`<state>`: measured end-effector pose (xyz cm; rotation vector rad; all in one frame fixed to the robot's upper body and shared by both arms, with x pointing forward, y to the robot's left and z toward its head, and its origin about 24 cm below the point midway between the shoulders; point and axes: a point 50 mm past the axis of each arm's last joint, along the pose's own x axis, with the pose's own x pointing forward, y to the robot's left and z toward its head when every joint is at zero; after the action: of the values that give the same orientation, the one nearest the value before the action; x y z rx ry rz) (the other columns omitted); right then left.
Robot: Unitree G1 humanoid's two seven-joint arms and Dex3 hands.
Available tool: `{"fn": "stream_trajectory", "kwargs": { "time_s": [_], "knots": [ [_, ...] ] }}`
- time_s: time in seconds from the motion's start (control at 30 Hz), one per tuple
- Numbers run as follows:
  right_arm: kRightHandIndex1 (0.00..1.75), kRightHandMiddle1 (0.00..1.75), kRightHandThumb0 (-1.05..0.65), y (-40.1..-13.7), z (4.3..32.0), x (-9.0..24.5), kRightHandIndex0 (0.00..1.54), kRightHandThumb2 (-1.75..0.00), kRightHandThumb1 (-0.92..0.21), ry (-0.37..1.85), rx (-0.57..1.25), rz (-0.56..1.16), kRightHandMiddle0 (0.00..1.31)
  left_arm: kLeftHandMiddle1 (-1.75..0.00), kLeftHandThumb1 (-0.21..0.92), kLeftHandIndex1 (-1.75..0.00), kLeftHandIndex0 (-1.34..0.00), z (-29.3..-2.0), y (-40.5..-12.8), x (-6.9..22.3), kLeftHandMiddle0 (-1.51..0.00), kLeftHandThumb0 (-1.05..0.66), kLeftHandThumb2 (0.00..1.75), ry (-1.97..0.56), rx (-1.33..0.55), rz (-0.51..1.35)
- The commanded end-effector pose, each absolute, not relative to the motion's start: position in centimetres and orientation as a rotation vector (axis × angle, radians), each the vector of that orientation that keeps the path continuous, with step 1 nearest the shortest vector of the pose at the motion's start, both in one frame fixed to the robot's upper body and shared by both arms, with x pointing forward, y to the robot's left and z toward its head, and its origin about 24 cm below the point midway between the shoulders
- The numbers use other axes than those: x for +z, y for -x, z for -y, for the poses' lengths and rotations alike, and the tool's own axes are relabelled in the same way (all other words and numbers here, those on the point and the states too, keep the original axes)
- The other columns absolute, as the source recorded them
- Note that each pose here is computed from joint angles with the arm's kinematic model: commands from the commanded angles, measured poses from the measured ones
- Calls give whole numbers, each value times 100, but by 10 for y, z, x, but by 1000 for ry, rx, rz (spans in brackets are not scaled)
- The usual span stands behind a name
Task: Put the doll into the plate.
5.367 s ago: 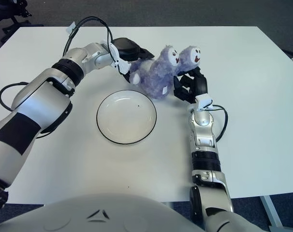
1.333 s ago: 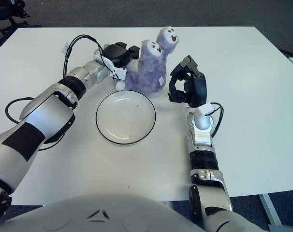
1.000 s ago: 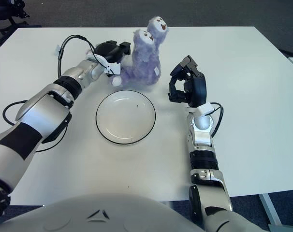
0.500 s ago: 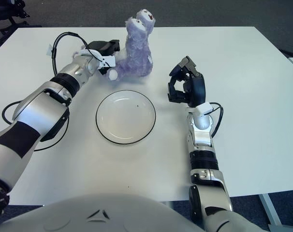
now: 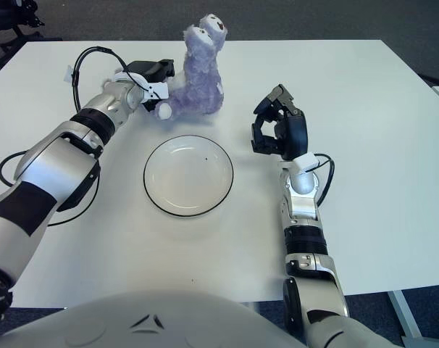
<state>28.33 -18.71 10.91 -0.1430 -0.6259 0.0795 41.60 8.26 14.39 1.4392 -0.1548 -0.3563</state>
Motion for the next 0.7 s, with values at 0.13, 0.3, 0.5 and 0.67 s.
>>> {"fn": "stream_trajectory", "kwargs": {
  "time_s": [0.13,0.3,0.5,0.67],
  "knots": [
    [175,175,-40,-280,188,102,92,-96,-59,140,70,590,41,-175,39,-175,-66,-85,-417,151,-54,44,121,-1393,-349,175],
    [175,175,-40,-280,188,102,92,-95,-59,141,68,583,40,-175,39,-175,-67,-83,-418,160,-55,44,121,-1376,-348,210],
    [175,175,-39,-281,187,102,92,-95,-60,141,65,576,40,-175,39,-175,-67,-85,-418,170,-55,44,122,-1377,-348,281],
    [175,175,-39,-281,187,102,92,-94,-60,142,60,569,40,-175,39,-175,-67,-90,-417,180,-55,44,122,-1389,-350,351]
  ]
}}
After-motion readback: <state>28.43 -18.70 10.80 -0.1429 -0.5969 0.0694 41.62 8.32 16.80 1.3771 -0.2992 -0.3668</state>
